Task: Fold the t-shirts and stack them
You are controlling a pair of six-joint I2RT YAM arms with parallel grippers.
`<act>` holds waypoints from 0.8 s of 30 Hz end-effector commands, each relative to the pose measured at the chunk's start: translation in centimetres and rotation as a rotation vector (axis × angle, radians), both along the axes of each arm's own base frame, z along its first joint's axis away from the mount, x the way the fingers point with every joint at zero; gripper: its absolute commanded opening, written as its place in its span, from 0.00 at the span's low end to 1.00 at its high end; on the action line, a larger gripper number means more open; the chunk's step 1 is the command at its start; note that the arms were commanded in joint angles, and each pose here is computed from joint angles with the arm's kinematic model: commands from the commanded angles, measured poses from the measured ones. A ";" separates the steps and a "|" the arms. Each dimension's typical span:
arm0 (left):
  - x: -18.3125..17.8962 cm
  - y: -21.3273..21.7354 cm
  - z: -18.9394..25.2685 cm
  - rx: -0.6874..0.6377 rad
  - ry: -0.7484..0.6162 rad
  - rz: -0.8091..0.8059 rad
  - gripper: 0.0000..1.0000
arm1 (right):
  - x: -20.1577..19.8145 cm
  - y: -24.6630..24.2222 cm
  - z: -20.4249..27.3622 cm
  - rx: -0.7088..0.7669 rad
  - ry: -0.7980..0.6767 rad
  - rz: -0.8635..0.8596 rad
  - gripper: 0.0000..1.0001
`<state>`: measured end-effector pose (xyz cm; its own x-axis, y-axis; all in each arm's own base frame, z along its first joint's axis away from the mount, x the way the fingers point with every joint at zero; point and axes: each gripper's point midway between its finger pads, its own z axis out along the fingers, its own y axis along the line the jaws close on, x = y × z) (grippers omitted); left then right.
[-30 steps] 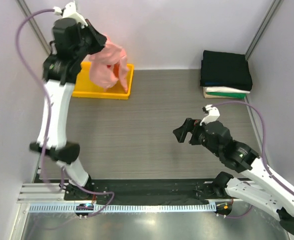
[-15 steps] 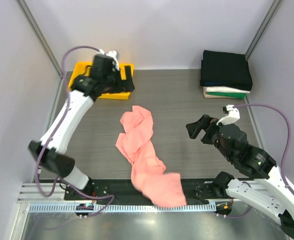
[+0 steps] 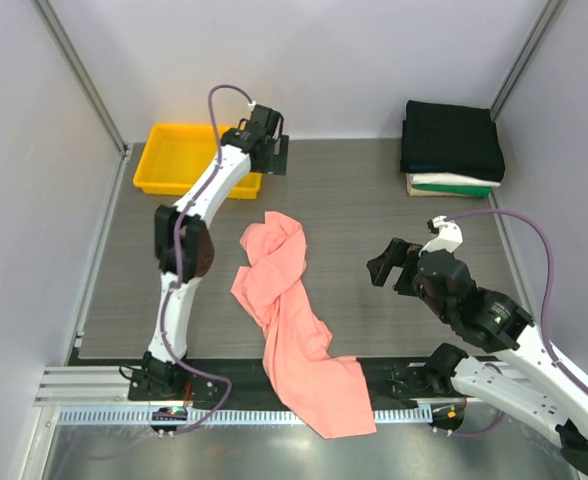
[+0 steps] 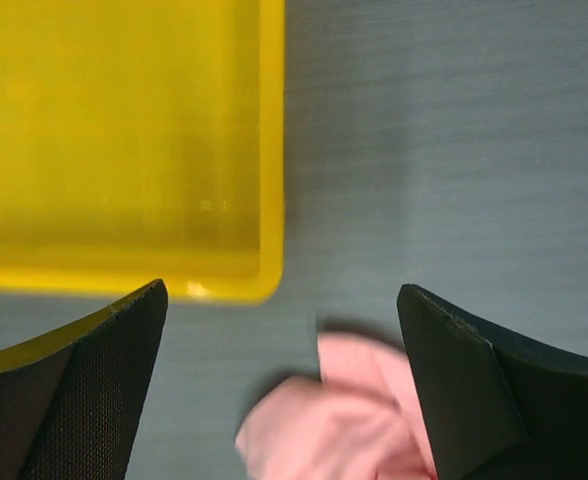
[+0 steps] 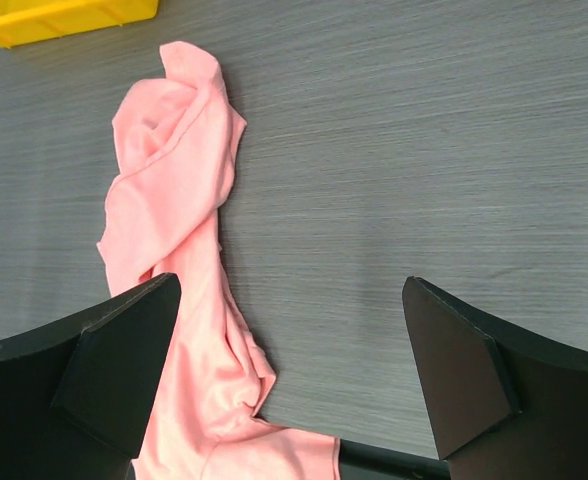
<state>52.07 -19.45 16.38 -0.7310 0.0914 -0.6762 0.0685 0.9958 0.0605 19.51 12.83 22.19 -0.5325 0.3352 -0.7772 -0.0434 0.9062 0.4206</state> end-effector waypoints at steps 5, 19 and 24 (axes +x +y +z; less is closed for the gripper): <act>6.2 0.0 -5.3 0.108 -0.031 -0.017 0.97 | 1.1 0.6 0.6 -0.031 -0.031 0.006 1.00; 12.9 16.1 -7.9 0.053 -0.098 0.267 1.00 | 2.0 2.2 -0.9 -0.066 -0.006 0.047 1.00; 12.2 16.4 -2.0 -0.027 -0.166 0.311 1.00 | 2.2 3.4 -3.5 -0.069 0.057 0.063 1.00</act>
